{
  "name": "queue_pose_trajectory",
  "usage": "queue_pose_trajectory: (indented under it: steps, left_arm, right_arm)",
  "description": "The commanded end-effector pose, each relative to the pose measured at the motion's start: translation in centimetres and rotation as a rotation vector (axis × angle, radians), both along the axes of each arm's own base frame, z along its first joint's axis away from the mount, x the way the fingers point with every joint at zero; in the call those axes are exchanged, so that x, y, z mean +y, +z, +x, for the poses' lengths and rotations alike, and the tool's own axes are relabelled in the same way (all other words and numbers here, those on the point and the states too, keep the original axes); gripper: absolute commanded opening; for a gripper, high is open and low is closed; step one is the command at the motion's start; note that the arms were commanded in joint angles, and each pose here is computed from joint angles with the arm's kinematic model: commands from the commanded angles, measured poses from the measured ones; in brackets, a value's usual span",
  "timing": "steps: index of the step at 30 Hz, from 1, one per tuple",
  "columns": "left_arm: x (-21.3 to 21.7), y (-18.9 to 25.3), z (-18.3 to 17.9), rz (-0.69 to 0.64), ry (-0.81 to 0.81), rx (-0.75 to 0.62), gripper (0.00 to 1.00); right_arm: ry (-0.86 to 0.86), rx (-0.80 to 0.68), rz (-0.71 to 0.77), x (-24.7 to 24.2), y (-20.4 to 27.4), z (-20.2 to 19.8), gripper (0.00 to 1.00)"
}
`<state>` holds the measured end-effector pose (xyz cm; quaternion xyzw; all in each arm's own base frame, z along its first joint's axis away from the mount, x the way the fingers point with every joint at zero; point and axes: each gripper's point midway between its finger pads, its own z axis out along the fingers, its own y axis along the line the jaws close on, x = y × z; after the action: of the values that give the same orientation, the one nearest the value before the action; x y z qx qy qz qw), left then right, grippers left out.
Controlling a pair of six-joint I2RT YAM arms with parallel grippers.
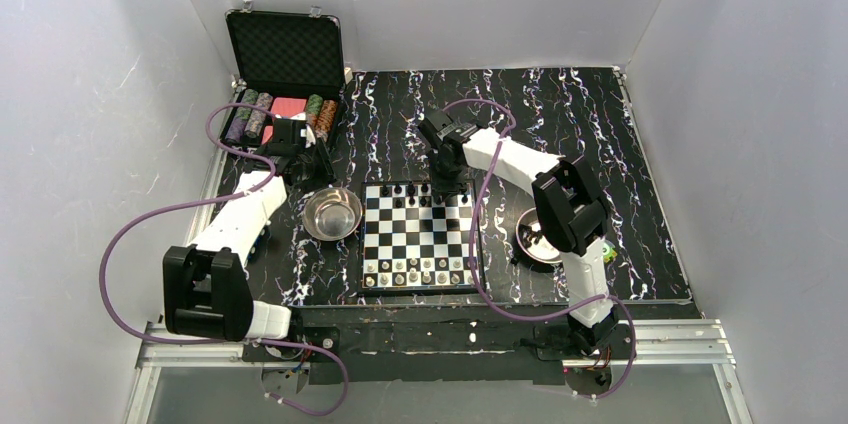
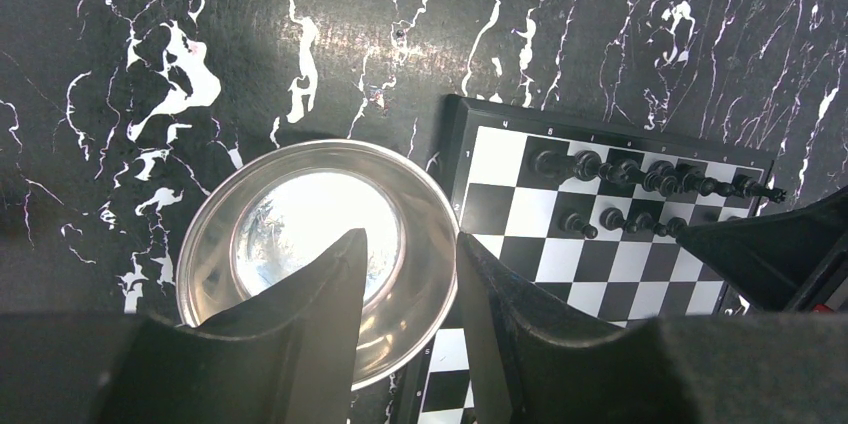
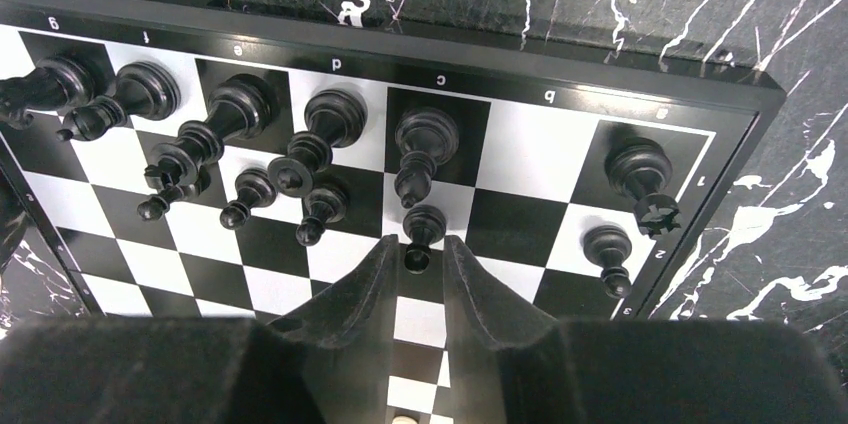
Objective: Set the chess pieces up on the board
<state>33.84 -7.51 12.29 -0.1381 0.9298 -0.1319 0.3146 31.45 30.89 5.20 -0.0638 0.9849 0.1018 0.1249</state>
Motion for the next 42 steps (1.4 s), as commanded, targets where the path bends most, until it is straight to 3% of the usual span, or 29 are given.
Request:
queue_pose_trajectory:
  steps: [1, 8, 16, 23, 33, 42]
  left_arm:
    - [0.3, 1.1, -0.3, -0.006, 0.01, -0.035, 0.37]
    - [0.6, 1.5, -0.3, -0.005, 0.019, -0.043, 0.38]
    - [0.3, 1.4, -0.2, -0.016, 0.004, -0.034, 0.38]
    - [0.1, 1.2, 0.0, -0.026, -0.002, -0.029, 0.38]
    - [-0.1, 1.2, -0.1, -0.032, -0.007, -0.025, 0.38]
    - [0.0, 1.3, -0.2, -0.032, -0.004, -0.024, 0.38]
  right_arm:
    - [0.018, -0.08, 0.066, 0.3, 4.0, 0.6, 0.31]
    - [-0.026, -0.21, 0.108, -2.3, 8.1, -0.3, 0.37]
    - [-0.327, -0.213, 0.089, -14.3, 8.0, -2.2, 0.38]
    - [-0.572, -0.133, 0.026, -23.3, 4.7, -4.7, 0.37]
    - [-0.612, 0.002, 0.034, -24.0, 0.2, -6.2, 0.38]
    - [-0.61, 0.029, 0.015, -24.1, -1.2, -5.9, 0.39]
